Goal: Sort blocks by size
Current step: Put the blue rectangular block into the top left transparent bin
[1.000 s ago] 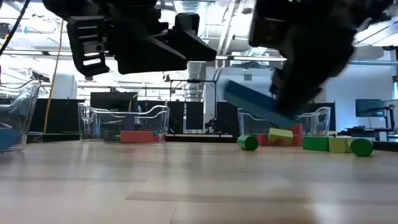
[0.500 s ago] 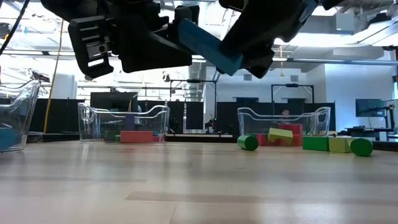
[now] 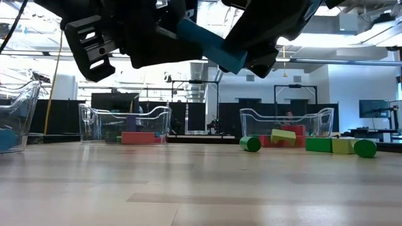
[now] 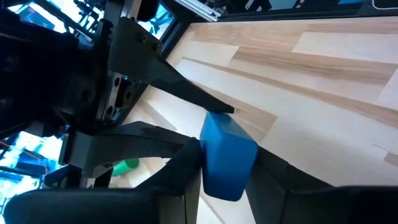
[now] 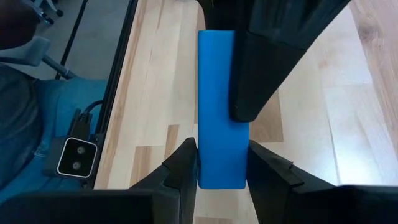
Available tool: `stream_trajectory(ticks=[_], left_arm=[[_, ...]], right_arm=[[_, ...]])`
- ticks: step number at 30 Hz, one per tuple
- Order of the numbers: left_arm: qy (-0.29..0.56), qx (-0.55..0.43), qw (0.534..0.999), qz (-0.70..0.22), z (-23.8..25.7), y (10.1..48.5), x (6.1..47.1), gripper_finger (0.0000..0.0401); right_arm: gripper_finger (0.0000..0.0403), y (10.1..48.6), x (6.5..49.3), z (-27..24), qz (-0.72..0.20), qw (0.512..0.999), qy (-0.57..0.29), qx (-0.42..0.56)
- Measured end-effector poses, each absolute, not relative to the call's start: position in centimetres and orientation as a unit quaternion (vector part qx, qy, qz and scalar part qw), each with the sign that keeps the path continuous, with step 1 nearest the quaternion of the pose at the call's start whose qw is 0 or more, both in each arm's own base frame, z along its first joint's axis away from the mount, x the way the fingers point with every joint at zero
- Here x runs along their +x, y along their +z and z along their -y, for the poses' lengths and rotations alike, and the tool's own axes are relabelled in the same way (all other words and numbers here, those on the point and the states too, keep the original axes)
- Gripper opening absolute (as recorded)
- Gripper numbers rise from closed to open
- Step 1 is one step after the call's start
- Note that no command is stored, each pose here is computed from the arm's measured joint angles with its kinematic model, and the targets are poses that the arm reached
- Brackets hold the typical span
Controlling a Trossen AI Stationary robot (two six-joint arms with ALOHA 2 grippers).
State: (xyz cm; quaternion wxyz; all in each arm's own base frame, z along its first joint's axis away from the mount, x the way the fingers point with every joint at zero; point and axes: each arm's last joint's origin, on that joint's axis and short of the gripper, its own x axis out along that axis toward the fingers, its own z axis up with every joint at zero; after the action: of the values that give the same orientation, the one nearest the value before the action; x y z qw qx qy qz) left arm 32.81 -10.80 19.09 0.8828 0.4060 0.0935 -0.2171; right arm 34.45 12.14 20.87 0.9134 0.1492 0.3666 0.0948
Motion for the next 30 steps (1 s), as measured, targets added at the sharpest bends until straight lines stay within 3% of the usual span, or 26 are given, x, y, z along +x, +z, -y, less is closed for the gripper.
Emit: stream_trajectory(ticks=[20, 30], left_arm=[[-0.205, 0.414, 0.882, -0.088, 11.46, 19.26, 32.64, 0.0089], [-0.209, 0.42, 0.878, -0.098, 11.43, 19.04, 32.57, 0.0054]], right_arm=[[0.0141, 20.75, 34.36, -12.05, -0.376, 0.91, 0.091, 0.147], [0.016, 20.58, 34.3, -11.78, -0.385, 0.907, 0.079, 0.152]])
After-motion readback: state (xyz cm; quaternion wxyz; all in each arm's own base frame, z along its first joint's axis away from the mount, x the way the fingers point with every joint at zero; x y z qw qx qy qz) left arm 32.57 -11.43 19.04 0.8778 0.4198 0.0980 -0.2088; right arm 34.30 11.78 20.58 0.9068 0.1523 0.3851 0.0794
